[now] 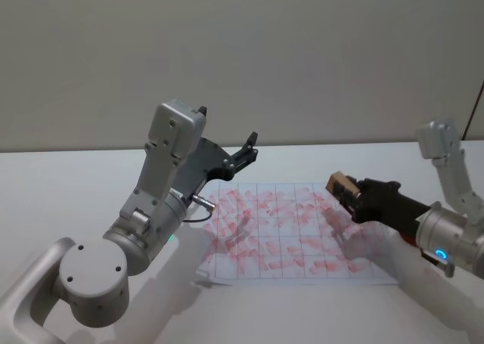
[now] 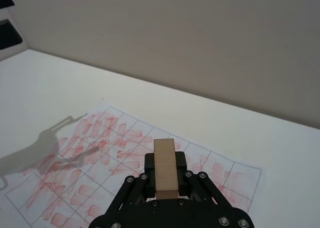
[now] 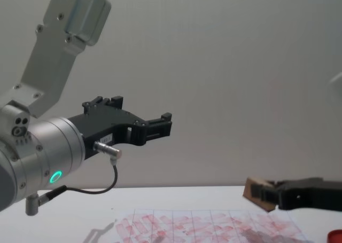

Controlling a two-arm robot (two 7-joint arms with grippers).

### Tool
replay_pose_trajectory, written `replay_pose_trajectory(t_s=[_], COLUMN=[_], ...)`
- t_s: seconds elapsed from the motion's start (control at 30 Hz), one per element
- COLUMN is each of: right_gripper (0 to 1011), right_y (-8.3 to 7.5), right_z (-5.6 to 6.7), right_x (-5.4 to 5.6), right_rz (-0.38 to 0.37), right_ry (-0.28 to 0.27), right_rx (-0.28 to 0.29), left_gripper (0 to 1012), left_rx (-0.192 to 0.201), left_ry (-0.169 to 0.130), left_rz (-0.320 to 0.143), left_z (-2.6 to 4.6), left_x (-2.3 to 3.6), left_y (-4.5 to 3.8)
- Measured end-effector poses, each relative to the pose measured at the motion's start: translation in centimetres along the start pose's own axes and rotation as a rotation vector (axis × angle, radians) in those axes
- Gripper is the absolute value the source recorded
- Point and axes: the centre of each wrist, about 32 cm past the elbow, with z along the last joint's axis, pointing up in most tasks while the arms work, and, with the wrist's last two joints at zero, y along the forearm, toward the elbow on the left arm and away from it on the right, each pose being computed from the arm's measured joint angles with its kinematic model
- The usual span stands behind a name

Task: Use the one hand to pick up the stamp and affix it onto the A4 paper.

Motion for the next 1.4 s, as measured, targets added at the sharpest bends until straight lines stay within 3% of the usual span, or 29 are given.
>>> replay_pose_trajectory(t_s=[0.47, 0.7, 1.0, 1.4], right_gripper=[218, 219, 219, 218], right_y=[0.9, 1.0, 1.1, 1.1], right_z=[-1.0, -1.2, -1.6, -1.4], right_x=[0.4, 0.6, 0.8, 0.9], right_rz=[0.061, 0.065, 0.060, 0.033], right_ry=[0.039, 0.035, 0.008, -0.057], right_rx=[-0.182, -0.226, -0.242, -0.173], left_gripper=[1001, 1001, 1001, 1001], left_rx=[0.000, 0.000, 0.000, 0.000], left_ry=[0.000, 0.000, 0.000, 0.000], left_rz=[0.000, 0.000, 0.000, 0.000], left_z=[0.00, 0.00, 0.00, 0.00], left_x=[0.00, 0.00, 0.00, 0.00], left_y=[0.00, 0.00, 0.00, 0.00])
